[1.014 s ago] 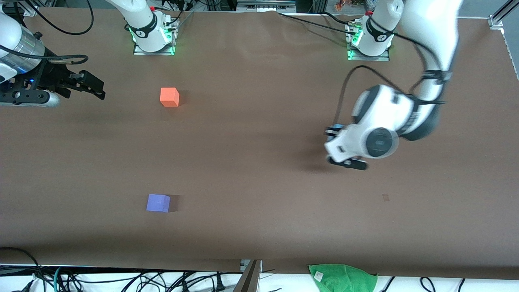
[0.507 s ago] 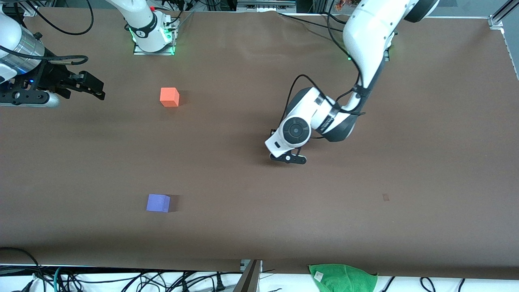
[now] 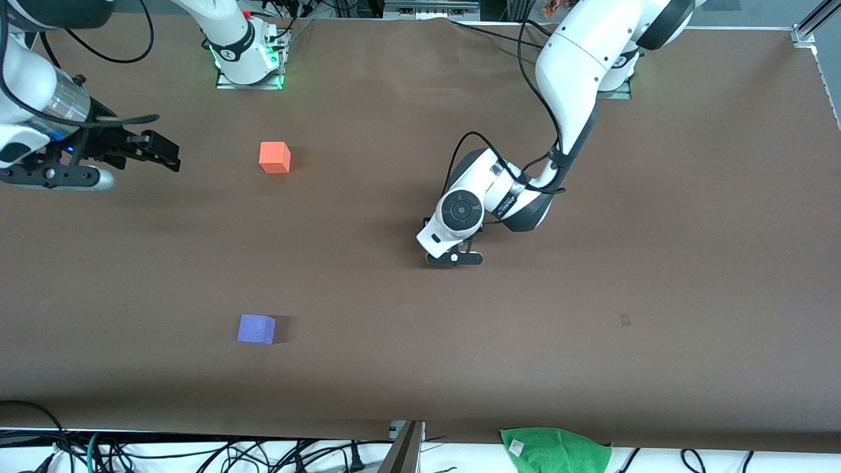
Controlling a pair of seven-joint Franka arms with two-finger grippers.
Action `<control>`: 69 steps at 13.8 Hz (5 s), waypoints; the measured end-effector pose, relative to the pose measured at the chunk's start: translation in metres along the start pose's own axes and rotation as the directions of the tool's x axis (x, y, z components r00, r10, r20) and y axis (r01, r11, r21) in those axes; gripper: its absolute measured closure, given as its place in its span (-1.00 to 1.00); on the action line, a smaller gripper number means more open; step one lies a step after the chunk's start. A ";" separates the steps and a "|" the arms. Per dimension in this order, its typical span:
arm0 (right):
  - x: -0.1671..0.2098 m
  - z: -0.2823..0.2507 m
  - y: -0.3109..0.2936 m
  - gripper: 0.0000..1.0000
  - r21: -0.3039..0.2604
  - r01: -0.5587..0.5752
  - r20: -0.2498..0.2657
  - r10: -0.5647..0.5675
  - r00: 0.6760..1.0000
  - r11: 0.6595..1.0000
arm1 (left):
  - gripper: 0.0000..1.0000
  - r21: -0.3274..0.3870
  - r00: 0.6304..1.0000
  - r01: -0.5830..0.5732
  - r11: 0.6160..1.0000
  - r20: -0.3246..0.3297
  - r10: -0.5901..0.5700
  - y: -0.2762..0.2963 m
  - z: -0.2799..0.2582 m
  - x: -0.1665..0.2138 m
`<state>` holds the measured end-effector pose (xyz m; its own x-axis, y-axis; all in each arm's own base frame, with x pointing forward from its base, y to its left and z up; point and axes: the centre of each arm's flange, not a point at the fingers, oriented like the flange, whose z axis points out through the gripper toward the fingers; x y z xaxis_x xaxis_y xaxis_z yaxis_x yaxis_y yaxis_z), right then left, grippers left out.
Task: Place blue block between orange and purple blocks
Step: 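Lift and carry the blue cube with the left gripper toward the table middle, then set down the blue cube with the left gripper while the right gripper approaches, then grasp the blue cube with the right gripper while the left gripper withdraws, then lift the blue cube with the right gripper, then carry the blue cube with the right gripper between the orange and purple cubes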
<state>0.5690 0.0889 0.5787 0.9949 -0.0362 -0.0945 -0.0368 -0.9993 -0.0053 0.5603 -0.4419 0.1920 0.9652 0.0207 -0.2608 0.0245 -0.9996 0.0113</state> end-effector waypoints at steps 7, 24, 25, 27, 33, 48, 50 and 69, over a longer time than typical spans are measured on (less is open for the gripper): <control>0.006 0.015 -0.018 -0.99 -0.006 0.051 0.017 -0.051 0.999 0.999 | -1.00 0.022 1.000 0.024 0.999 0.014 -0.025 -0.020 -0.103 -0.008; 0.002 0.235 -0.349 -0.99 0.190 -0.107 -0.096 0.127 0.987 0.976 | -1.00 0.018 0.981 -0.053 0.998 -0.188 0.055 -0.411 -0.392 -0.019; -0.005 0.250 -0.382 -0.99 0.208 -0.123 -0.107 0.148 0.983 0.970 | -1.00 0.004 0.982 -0.050 0.999 -0.183 0.050 -0.420 -0.390 -0.019; -0.019 0.277 -0.444 -0.99 0.242 -0.106 -0.134 0.141 0.981 0.965 | -1.00 -0.008 0.985 -0.047 0.999 -0.169 0.045 -0.426 -0.383 -0.018; -0.028 0.331 -0.492 -0.99 0.152 0.023 -0.255 0.016 0.967 0.988 | -1.00 0.014 0.966 -0.042 0.999 -0.254 0.044 -0.421 -0.357 -0.071; -0.031 0.369 -0.487 -0.99 0.094 0.022 -0.222 -0.001 0.975 0.995 | -1.00 0.017 0.973 -0.038 0.999 -0.229 0.041 -0.423 -0.369 -0.086; -0.031 0.361 -0.488 -0.99 0.096 0.019 -0.217 0.003 0.976 0.995 | -1.00 0.017 0.973 -0.039 0.999 -0.227 0.042 -0.423 -0.369 -0.086; -0.042 0.381 -0.487 -0.19 0.044 0.004 -0.168 0.003 0.986 0.999 | -1.00 0.019 0.973 -0.042 0.999 -0.227 0.045 -0.421 -0.369 -0.086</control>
<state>0.5096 0.5808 0.2061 0.9965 -0.0402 0.0739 -0.0366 -0.9981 -0.0498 0.5627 -0.0168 0.5662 0.9992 -0.0208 -0.0340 -0.0207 -0.9998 0.0034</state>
